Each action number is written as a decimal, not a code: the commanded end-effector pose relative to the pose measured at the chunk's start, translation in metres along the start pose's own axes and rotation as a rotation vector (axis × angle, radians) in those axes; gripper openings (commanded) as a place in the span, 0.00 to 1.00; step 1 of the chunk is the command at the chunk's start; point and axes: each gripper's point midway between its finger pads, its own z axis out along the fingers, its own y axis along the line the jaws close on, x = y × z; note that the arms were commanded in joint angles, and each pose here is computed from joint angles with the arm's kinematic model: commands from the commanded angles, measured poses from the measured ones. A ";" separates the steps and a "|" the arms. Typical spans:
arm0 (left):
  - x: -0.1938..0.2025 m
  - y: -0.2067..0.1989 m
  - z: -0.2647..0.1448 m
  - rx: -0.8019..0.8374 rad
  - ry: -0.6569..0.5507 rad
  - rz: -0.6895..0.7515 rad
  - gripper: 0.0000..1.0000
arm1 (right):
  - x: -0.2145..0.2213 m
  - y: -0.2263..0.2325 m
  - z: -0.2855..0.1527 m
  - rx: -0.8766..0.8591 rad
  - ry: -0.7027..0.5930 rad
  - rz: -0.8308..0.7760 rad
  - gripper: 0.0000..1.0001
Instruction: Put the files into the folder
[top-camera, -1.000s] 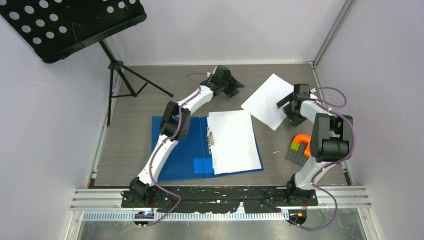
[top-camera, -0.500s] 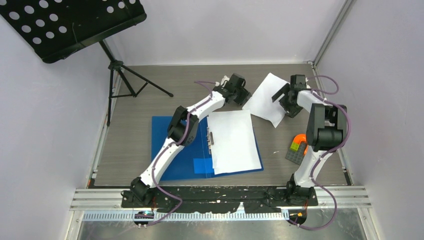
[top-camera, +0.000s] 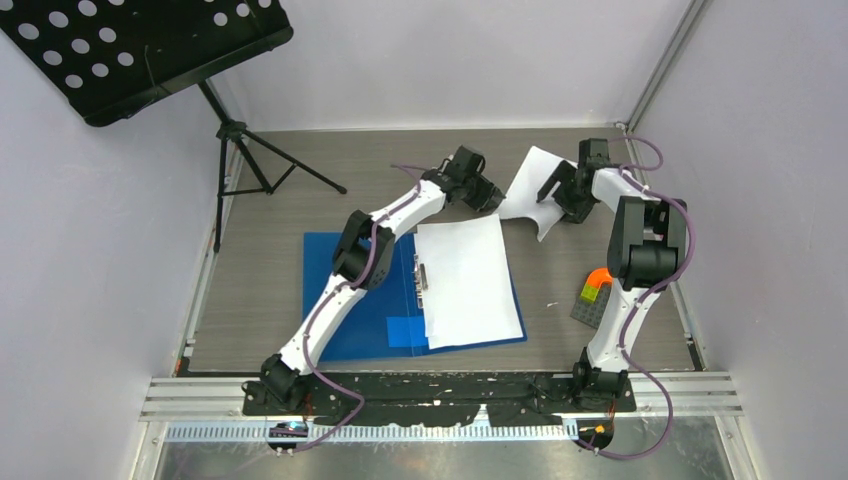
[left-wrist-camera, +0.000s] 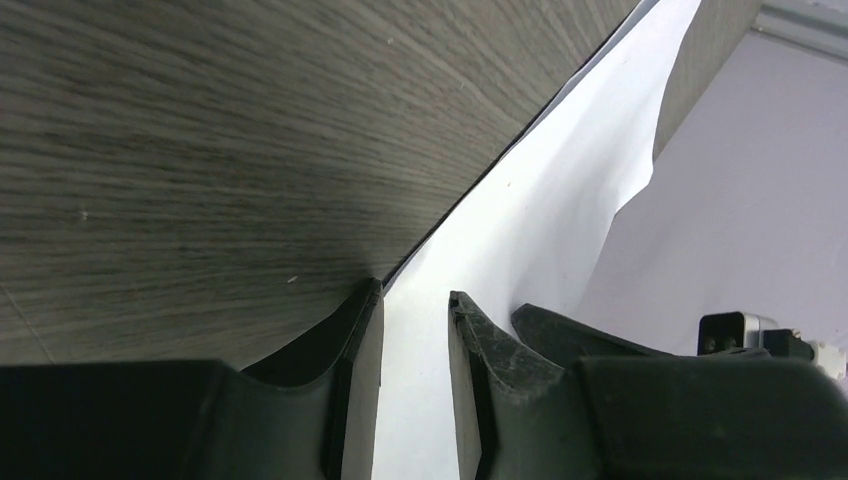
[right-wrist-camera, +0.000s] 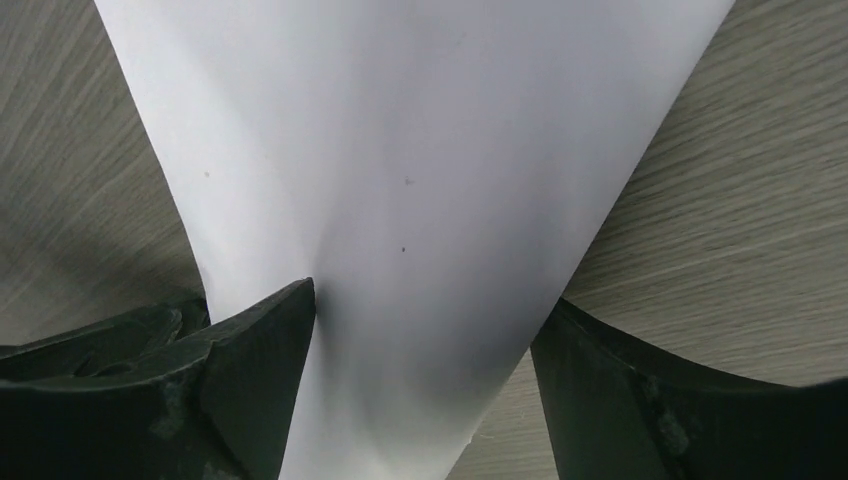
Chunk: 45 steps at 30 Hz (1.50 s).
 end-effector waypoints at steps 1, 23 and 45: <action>0.012 -0.010 -0.006 0.036 0.070 0.008 0.29 | 0.017 0.008 0.003 -0.056 0.066 -0.017 0.78; -0.072 0.047 -0.250 -0.065 -0.196 0.311 0.31 | -0.017 0.108 -0.168 -0.564 -0.160 -0.024 0.05; -0.010 0.204 -0.261 -0.275 0.025 0.367 0.22 | 0.235 0.073 -0.130 -0.486 0.219 -0.374 0.05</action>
